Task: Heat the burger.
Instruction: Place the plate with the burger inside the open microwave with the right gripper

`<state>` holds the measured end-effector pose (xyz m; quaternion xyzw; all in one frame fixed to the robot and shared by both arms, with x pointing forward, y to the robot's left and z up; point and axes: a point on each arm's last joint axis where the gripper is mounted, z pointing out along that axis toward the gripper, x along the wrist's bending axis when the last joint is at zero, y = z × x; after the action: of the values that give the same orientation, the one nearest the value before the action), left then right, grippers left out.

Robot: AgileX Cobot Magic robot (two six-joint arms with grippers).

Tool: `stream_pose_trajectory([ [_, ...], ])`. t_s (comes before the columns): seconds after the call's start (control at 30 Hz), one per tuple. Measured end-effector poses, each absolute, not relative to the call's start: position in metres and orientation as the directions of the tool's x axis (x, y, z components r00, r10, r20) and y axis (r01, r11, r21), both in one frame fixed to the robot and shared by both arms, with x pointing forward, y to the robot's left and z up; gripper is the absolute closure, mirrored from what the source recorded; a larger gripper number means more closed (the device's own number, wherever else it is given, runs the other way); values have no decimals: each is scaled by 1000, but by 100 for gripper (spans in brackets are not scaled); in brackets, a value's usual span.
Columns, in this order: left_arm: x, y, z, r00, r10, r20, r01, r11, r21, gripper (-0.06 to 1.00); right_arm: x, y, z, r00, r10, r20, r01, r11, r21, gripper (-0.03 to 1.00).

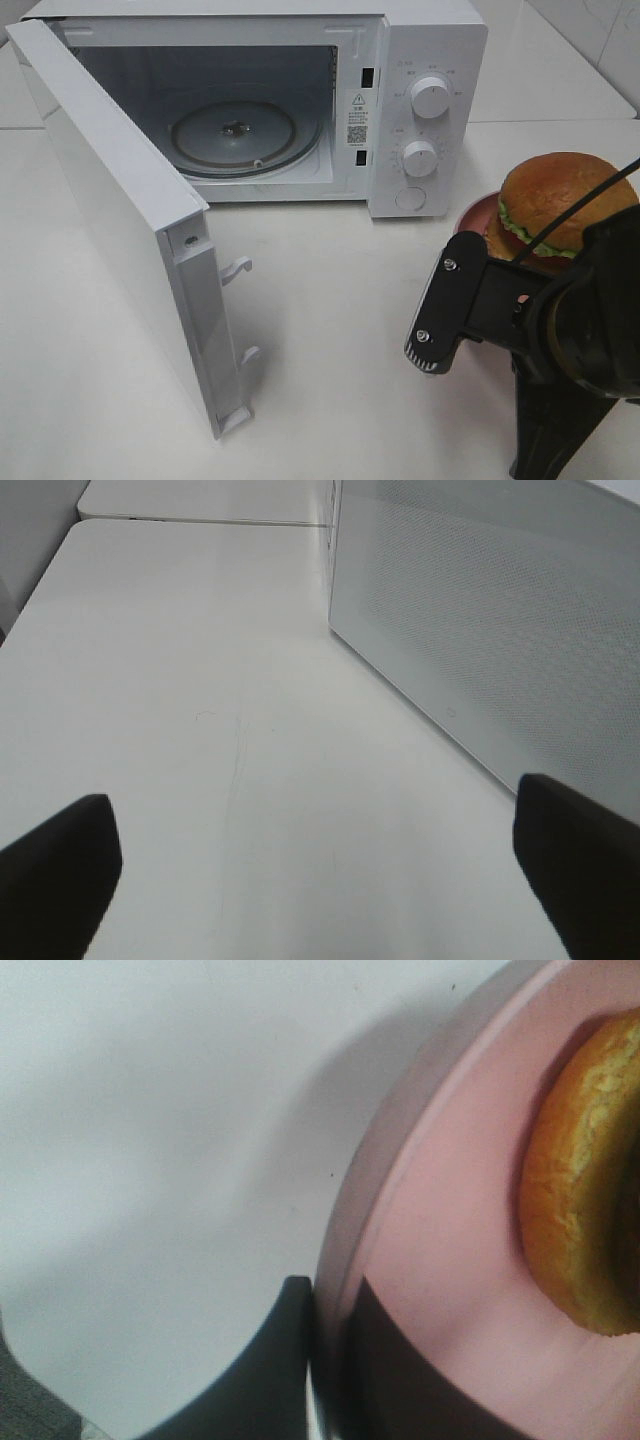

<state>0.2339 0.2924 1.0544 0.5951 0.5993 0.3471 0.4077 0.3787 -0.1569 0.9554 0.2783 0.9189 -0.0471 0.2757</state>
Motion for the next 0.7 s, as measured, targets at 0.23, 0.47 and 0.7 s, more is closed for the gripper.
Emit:
stream_pose_trajectory([
  [0.23,234,292,1054,41,996,-75,430,51,901,-4,379,-153,955,-740,426,-521,464,884,64,93],
  [0.47,234,292,1054,41,996,-75,430,51,901,-4,382,-148,955,-771,352,-531,373,925,71,93],
  [0.7,234,292,1054,41,996,-75,430,51,901,-4,384,-143,956,-802,250,-542,256,964,65,93],
])
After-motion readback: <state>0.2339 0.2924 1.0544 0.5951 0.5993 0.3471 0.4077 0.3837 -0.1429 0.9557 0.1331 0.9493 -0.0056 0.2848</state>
